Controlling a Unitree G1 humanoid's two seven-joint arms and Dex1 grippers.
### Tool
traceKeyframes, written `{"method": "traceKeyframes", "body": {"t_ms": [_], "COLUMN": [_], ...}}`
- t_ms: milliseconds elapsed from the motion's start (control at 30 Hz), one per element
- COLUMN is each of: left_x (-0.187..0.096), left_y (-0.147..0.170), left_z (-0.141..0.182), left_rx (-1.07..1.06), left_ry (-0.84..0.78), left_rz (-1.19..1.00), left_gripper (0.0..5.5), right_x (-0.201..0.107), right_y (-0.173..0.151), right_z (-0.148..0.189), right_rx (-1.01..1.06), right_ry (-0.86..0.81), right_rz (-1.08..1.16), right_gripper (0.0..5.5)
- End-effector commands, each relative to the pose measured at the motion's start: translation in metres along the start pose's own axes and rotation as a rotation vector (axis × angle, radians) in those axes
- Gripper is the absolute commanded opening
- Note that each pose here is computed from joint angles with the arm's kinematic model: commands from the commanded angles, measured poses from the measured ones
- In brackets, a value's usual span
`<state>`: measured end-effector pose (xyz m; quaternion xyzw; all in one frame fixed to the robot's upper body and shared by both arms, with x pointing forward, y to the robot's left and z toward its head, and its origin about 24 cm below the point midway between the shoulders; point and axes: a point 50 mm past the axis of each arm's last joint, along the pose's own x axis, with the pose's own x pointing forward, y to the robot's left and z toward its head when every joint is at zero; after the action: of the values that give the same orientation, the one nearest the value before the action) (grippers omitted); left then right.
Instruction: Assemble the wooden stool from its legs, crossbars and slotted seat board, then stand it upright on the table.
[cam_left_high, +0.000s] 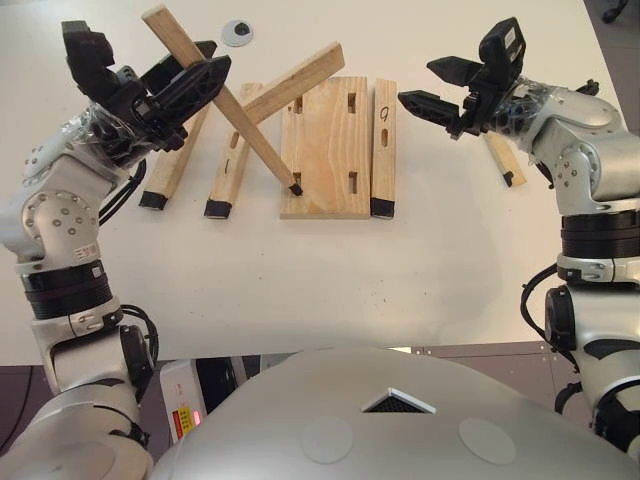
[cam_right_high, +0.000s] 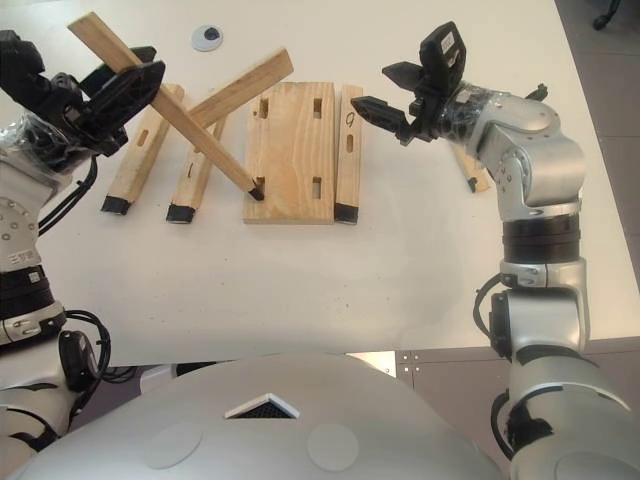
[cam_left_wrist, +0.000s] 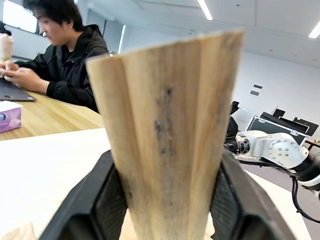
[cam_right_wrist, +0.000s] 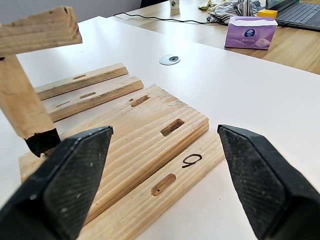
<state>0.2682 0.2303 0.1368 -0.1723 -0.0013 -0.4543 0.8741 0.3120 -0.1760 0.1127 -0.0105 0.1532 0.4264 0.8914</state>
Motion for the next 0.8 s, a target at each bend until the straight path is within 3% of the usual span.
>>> {"method": "traceKeyframes", "body": {"t_ms": [33,133,367,500,800], "left_x": [-0.004,-0.007,-0.024,-0.024,-0.006], "left_y": [0.015,0.020,0.009,0.007,0.018], "left_z": [-0.018,-0.022,-0.033,-0.013,0.022], "left_rx": [0.004,0.032,0.138,0.203,0.317], "left_ry": [0.090,0.129,0.450,0.590,0.704], "left_rz": [0.048,0.030,-0.110,-0.181,-0.222], "left_gripper": [2.01,2.01,2.01,2.01,2.01], "right_x": [0.003,0.004,0.002,0.002,0.005], "right_y": [0.000,0.002,0.003,0.006,0.018], "right_z": [0.006,0.005,0.003,-0.003,-0.018], "right_rx": [-0.025,-0.030,-0.025,-0.009,-0.002], "right_ry": [0.001,0.012,0.017,0.014,0.022], "right_rz": [0.021,0.035,0.043,0.037,0.030], "right_gripper": [3.87,3.87,3.87,3.87,3.87]}}
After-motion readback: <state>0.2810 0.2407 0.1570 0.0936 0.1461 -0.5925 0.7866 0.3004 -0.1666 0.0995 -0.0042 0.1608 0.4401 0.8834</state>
